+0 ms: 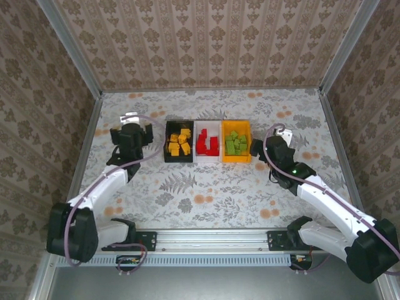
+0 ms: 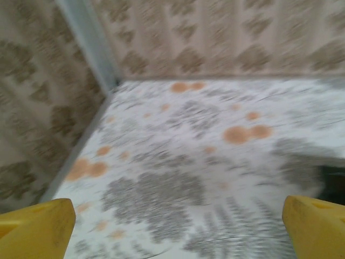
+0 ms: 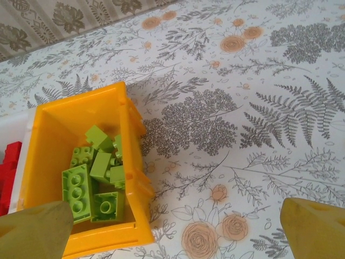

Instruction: Sort the legos into containers by color

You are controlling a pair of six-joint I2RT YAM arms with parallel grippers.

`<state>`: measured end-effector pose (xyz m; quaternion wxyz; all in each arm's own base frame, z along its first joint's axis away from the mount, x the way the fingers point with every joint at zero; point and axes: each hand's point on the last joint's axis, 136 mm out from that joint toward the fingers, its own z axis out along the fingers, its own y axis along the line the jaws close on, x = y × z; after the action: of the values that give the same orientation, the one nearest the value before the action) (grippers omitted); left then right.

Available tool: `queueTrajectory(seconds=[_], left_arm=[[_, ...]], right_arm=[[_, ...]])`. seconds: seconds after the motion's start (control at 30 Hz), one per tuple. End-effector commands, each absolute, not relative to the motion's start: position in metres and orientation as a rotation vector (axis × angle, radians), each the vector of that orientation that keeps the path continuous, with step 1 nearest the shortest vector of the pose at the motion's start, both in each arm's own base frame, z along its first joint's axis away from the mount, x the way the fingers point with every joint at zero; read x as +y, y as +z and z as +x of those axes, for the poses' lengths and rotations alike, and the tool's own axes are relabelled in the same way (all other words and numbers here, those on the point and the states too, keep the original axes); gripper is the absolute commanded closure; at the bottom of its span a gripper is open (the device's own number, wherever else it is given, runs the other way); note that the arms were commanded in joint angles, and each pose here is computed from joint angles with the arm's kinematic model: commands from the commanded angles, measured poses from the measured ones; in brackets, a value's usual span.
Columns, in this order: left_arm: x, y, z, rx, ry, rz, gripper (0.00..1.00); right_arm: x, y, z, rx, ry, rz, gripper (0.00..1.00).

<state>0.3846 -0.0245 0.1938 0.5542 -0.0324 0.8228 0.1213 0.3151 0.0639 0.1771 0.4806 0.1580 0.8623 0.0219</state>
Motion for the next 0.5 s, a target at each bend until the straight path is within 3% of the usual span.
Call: queueTrajectory(seconds=[0.0, 0.1, 0.47], left_arm=[[0.003, 0.160, 0.393, 1.992, 0.391, -0.062, 0.00], [0.012, 0.131, 0.396, 2.011, 0.392, -0.049, 0.00], [0.009, 0.102, 0.402, 1.966, 0.206, 0.011, 0.00]], right_arm=[[0.059, 0.182, 0.323, 2.056, -0.004, 0.349, 0.00], [0.054, 0.180, 0.323, 2.056, -0.045, 0.357, 0.00], [0.039, 0.188, 0.332, 1.976, -0.158, 0.251, 0.00]])
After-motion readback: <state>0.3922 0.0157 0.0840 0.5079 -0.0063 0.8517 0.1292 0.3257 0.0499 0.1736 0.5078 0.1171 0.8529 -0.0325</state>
